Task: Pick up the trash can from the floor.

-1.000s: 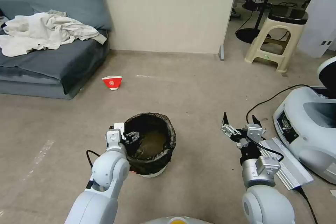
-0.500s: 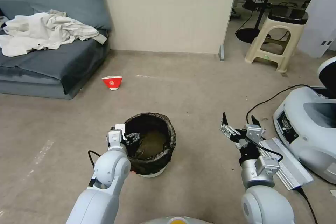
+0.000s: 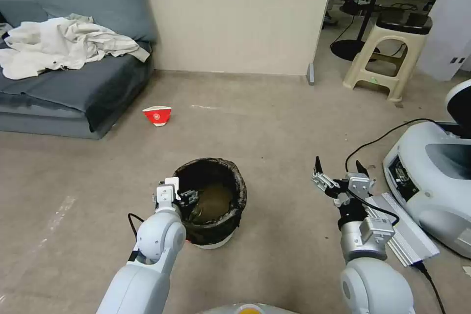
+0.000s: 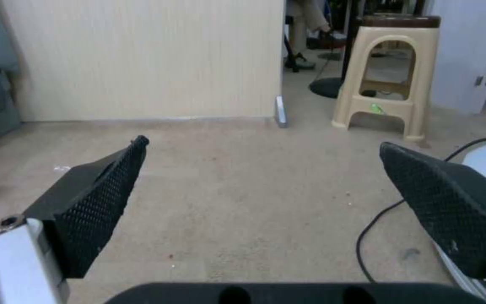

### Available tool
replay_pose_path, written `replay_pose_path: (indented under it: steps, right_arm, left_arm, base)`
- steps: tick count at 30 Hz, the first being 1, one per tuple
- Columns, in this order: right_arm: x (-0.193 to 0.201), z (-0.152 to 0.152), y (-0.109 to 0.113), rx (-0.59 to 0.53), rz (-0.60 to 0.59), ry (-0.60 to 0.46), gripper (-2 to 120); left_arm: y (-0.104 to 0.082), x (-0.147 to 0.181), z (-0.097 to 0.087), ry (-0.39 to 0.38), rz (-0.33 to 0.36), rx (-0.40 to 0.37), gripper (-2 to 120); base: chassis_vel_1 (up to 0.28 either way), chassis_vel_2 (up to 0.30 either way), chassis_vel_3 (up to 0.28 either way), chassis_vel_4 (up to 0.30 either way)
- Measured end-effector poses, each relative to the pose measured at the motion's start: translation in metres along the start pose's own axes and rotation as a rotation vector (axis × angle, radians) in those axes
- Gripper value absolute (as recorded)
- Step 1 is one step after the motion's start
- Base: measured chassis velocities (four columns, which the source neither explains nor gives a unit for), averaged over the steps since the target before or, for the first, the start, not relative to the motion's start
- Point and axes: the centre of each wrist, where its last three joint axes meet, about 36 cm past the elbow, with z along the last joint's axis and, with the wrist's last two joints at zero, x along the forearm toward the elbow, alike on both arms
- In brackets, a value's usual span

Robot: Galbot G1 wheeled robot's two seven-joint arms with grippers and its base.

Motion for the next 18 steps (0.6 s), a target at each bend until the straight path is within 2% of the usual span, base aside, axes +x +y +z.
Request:
replay_pose_path:
  steps: [2, 3, 4, 7, 9, 12, 13, 16, 18]
  right_arm:
    - [0.0000, 0.0001, 0.0002, -0.001, 0.000, 0.001, 100]
    - [0.0000, 0.0002, 0.0006, -0.002, 0.000, 0.001, 100]
    - [0.0000, 0.0002, 0.0006, -0.002, 0.000, 0.001, 100]
    - [-0.0001, 0.0004, 0.0007, -0.002, -0.001, 0.002, 100]
    - [-0.0002, 0.0006, 0.0008, -0.002, -0.001, 0.003, 100]
    - [-0.0002, 0.0007, 0.0009, -0.002, -0.002, 0.004, 100]
    - [-0.0002, 0.0007, 0.0009, -0.002, -0.002, 0.004, 100]
    - [0.0000, 0.0009, 0.0010, -0.002, -0.001, 0.004, 100]
    - [0.0000, 0.0009, 0.0010, -0.002, -0.001, 0.004, 100]
  left_arm:
    - [-0.0002, -0.0002, 0.0003, 0.001, -0.001, 0.001, 77]
    - [0.0000, -0.0011, 0.0005, 0.002, -0.004, 0.002, 69]
    - [0.0000, -0.0011, 0.0005, 0.002, -0.004, 0.002, 69]
    - [0.0003, -0.0015, 0.0006, 0.004, -0.002, 0.005, 54]
    - [0.0003, -0.0016, 0.0005, 0.004, -0.001, 0.006, 50]
    - [-0.0007, -0.0015, 0.0005, 0.004, 0.004, 0.009, 35]
    - [-0.0007, -0.0015, 0.0005, 0.004, 0.004, 0.009, 35]
    - [-0.0015, -0.0011, 0.0009, 0.006, 0.010, 0.009, 22]
    - [-0.0015, -0.0010, 0.0012, 0.006, 0.011, 0.010, 19]
  base:
    - [0.000, 0.000, 0.000, 0.000]
    - [0.000, 0.000, 0.000, 0.000]
    - [0.000, 0.000, 0.000, 0.000]
    - [0.000, 0.000, 0.000, 0.000]
    - [0.000, 0.000, 0.000, 0.000]
    - [0.000, 0.000, 0.000, 0.000]
    - [0.000, 0.000, 0.000, 0.000]
    - [0.000, 0.000, 0.000, 0.000]
    - [0.000, 0.000, 0.000, 0.000]
